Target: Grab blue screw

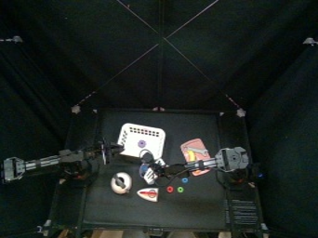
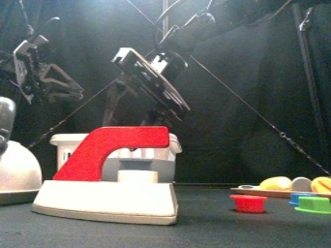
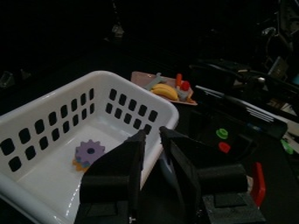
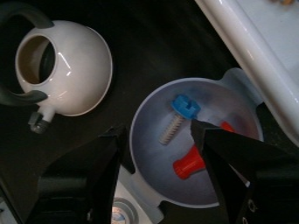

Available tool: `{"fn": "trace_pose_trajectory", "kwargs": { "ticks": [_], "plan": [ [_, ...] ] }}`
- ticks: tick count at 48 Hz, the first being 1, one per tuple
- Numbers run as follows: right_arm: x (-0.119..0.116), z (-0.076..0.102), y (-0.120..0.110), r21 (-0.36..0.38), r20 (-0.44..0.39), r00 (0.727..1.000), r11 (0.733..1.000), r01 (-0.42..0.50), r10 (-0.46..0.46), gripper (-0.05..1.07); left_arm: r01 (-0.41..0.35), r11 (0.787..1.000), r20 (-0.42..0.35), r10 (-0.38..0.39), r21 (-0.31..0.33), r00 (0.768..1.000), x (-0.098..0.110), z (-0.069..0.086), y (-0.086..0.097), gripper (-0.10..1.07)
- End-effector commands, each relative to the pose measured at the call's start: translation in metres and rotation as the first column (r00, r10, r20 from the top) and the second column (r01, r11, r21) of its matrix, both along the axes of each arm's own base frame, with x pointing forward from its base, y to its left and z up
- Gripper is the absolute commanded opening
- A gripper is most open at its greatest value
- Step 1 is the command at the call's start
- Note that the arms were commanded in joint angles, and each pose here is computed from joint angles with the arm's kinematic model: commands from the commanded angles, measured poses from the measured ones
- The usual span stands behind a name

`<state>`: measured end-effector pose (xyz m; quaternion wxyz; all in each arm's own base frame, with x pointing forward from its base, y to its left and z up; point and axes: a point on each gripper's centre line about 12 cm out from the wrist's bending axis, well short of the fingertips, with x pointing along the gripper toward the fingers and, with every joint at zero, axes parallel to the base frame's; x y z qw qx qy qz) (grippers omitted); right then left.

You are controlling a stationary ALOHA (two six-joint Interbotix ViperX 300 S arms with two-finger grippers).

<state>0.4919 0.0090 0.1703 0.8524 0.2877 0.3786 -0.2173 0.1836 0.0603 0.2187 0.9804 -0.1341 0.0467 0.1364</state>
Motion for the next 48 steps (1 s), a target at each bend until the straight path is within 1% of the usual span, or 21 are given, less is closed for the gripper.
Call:
{"fn": "trace_pose_trajectory", "kwargs": {
  "ticks": [1,12,22,34,48],
  "plan": [
    [0.007,0.016,-0.002,0.007,0.044,0.999,1.0,0.007,-0.008,0.89,0.002,1.0,0.012,-0.002,0.003,1.0,0.001,0.004,0.0,0.65],
    [0.012,0.003,-0.002,0.007,0.015,1.0,1.0,0.011,-0.011,0.82,0.002,1.0,0.01,-0.002,0.002,1.0,0.001,0.004,0.0,0.65],
    [0.012,-0.003,-0.003,0.004,-0.007,1.0,1.0,0.018,-0.018,0.82,0.002,1.0,0.01,-0.002,0.002,1.0,0.001,0.004,0.0,0.65],
    [0.009,-0.013,-0.002,0.027,-0.052,0.998,0.999,0.044,-0.043,0.82,0.002,1.0,0.01,-0.002,0.002,1.0,0.001,0.004,0.0,0.65],
    [0.011,-0.024,-0.003,0.029,-0.077,0.996,0.998,0.051,-0.049,0.82,0.002,1.0,0.01,-0.002,0.002,1.0,0.001,0.004,0.0,0.65]
  ]
}}
